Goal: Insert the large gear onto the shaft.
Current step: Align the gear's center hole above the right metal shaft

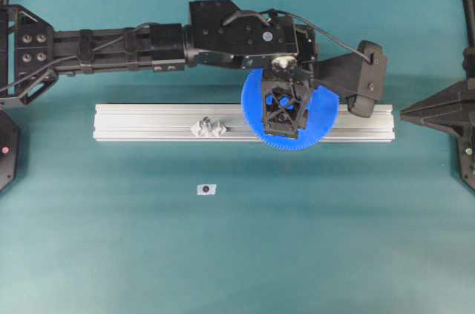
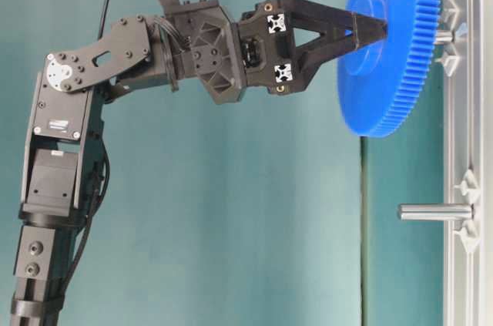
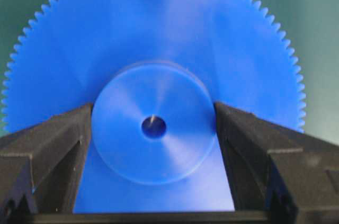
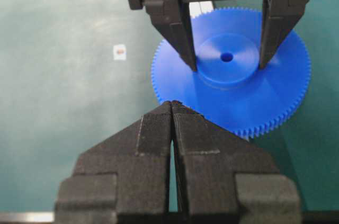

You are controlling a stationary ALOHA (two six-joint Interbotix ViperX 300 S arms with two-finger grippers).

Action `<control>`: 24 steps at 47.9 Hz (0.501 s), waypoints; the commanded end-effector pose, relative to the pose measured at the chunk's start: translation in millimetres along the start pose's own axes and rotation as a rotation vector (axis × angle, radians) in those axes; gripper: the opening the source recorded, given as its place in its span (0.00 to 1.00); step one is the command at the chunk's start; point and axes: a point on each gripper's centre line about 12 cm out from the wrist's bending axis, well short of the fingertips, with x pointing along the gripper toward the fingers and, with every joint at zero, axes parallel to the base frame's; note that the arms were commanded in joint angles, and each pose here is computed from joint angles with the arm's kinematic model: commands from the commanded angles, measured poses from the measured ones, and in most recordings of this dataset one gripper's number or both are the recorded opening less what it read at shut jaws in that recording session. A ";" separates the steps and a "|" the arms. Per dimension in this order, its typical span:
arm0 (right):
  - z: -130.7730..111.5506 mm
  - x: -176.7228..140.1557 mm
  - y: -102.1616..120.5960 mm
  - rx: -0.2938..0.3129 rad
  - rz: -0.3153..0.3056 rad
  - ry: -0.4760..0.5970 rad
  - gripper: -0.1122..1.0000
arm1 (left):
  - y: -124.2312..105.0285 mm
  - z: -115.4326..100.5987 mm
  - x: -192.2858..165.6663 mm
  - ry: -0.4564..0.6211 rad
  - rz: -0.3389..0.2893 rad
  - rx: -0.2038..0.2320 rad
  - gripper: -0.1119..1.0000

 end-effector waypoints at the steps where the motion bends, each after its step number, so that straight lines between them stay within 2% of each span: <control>1: 3.6 0.6 -0.1 0.010 -0.002 -0.008 0.12 | 7.0 -2.4 -11.6 -0.012 0.012 -0.011 0.80; 24: 3.6 0.3 -0.1 0.010 -0.002 -0.008 0.12 | 11.7 -3.2 -17.0 -0.024 0.015 -0.026 0.80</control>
